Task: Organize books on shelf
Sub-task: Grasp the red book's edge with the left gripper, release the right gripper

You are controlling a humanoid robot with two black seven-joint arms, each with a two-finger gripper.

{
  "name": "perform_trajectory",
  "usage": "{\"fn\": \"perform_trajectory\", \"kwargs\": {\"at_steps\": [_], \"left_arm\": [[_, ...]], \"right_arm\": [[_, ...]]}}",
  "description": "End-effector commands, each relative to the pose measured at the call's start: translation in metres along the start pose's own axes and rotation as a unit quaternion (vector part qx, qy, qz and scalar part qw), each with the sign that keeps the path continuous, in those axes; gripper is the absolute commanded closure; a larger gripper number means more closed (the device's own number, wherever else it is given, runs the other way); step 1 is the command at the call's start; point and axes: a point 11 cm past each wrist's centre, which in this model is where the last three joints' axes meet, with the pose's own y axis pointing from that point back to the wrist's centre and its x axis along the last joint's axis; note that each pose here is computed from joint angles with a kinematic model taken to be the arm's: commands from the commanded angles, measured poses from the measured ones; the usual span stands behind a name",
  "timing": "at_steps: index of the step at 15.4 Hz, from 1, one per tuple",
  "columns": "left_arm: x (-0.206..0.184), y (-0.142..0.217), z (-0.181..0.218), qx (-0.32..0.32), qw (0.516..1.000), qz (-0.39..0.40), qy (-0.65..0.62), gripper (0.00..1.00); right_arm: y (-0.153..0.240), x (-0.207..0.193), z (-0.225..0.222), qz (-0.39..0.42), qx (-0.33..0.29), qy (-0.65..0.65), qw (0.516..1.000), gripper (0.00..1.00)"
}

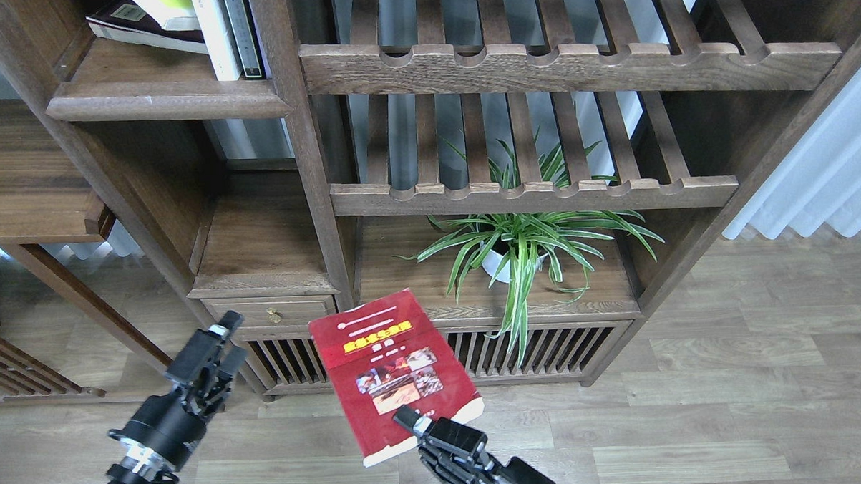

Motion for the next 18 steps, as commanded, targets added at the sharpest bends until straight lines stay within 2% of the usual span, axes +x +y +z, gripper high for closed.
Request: {"fn": "perform_trajectory", "kwargs": {"at_steps": [1,5,11,12,13,14,16,17,18], "left_arm": [[0.006,0.0,-0.025,0.033,0.999,0.008,0.009,0.0],[0.005,-0.006,-0.05,0.054,0.998,0.002,0.026,0.02],[0.002,-0.016,-0.077,0.07,0.996,-0.008,0.052,0.18],[0.004,-0.016,-0.082,0.077,0.996,-0.005,0.054,0.29],[0.009,-0.014,-0.083,0.076,0.996,0.004,0.055,0.46],[0.013,-0.013,-0.083,0.075,0.996,0.009,0.057,0.57],[0.016,-0.014,-0.087,0.074,0.995,0.013,0.061,0.9],[0.013,-0.016,-0.094,0.083,0.994,0.009,0.065,0.95],[0.013,-0.017,-0.096,0.087,0.994,0.008,0.065,0.96]], "right_arm": [[0.0,0.0,0.001,0.001,-0.004,0.001,1.0,0.95],[-0.002,0.002,0.011,0.003,-0.019,0.0,1.0,0.95],[-0.002,0.004,0.015,0.01,-0.032,0.012,0.999,0.95],[-0.002,0.003,0.015,0.009,-0.032,0.012,0.999,0.95],[-0.002,0.003,0.016,0.009,-0.033,0.013,0.999,0.95],[-0.002,0.004,0.016,0.01,-0.033,0.012,0.999,0.95],[-0.002,0.004,0.02,0.01,-0.039,0.01,0.999,0.95],[-0.003,0.005,0.022,0.011,-0.043,0.011,0.999,0.95],[-0.003,0.004,0.022,0.011,-0.044,0.013,0.999,0.95]]}}
